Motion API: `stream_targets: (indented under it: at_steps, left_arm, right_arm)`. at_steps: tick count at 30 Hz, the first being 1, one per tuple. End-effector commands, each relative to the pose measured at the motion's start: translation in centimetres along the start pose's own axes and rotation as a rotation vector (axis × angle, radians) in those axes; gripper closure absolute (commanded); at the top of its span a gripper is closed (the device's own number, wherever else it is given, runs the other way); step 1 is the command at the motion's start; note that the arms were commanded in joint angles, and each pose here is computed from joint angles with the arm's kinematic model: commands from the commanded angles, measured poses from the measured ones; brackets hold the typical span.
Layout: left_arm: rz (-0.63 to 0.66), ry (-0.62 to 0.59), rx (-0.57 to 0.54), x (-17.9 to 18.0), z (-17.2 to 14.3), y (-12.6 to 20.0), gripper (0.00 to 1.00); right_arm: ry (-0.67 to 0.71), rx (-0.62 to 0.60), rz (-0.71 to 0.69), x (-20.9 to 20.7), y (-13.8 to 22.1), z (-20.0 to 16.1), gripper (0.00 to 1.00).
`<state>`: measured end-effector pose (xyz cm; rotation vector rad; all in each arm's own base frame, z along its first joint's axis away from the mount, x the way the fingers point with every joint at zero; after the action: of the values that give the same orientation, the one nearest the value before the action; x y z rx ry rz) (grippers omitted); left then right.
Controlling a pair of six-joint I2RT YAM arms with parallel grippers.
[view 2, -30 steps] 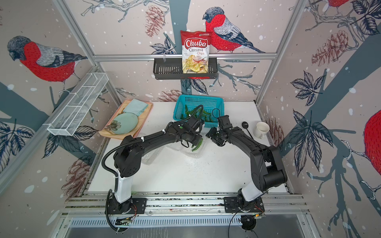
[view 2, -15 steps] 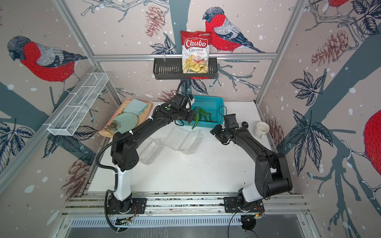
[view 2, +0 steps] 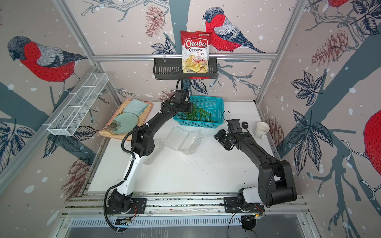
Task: Take small green peppers out of containers
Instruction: Place the green pepper in the basket, then reset both arms
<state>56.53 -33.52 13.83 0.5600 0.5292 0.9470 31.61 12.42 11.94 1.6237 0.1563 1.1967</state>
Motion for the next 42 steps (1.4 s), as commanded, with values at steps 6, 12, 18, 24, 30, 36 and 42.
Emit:
stream_targets:
  at_steps: [6, 12, 18, 24, 30, 36, 42]
  left_arm:
    - [-0.006, 0.069, 0.048, 1.4, -3.3, -3.1, 0.62]
    - [-0.015, 0.028, -0.011, 0.5, 0.2, 0.5, 0.03]
    - [0.018, -0.007, -0.071, 0.6, 4.6, 8.0, 0.03]
    - [0.035, 0.016, -0.047, 3.3, 3.6, 14.9, 0.03]
    - [0.228, 0.115, -0.166, 8.7, -1.6, 23.8, 0.03]
    - [0.595, 0.054, -0.244, 15.2, -10.1, 28.5, 0.00]
    - [0.834, 0.047, -0.142, 20.5, -19.0, 27.9, 0.03]
  right_arm:
    - [-0.019, -0.018, -0.031, -1.6, -0.2, -0.2, 0.43]
    - [-0.018, -0.037, -0.025, -1.5, 0.0, 0.0, 0.42]
    - [0.019, -0.072, -0.041, -1.3, -0.1, 0.8, 0.34]
    - [0.131, -0.150, -0.064, -1.5, -0.5, 2.4, 0.22]
    - [0.294, -0.342, -0.088, -1.8, -0.2, 5.3, 0.21]
    - [0.418, -0.603, -0.105, -3.8, 1.7, 8.7, 0.21]
    - [0.450, -0.809, -0.100, -4.6, 5.3, 11.3, 0.20]
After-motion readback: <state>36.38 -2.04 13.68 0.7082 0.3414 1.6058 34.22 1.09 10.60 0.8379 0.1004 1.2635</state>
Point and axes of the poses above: each gripper's point midway between its finger pads, its own y axis back along the fingers, its own x axis along the line the jaws close on, z = x × y, the point moved 2 cm from there along y, back along the fingers, and after that the axes turned 12 degrees about -y, right-handed, at the moved point
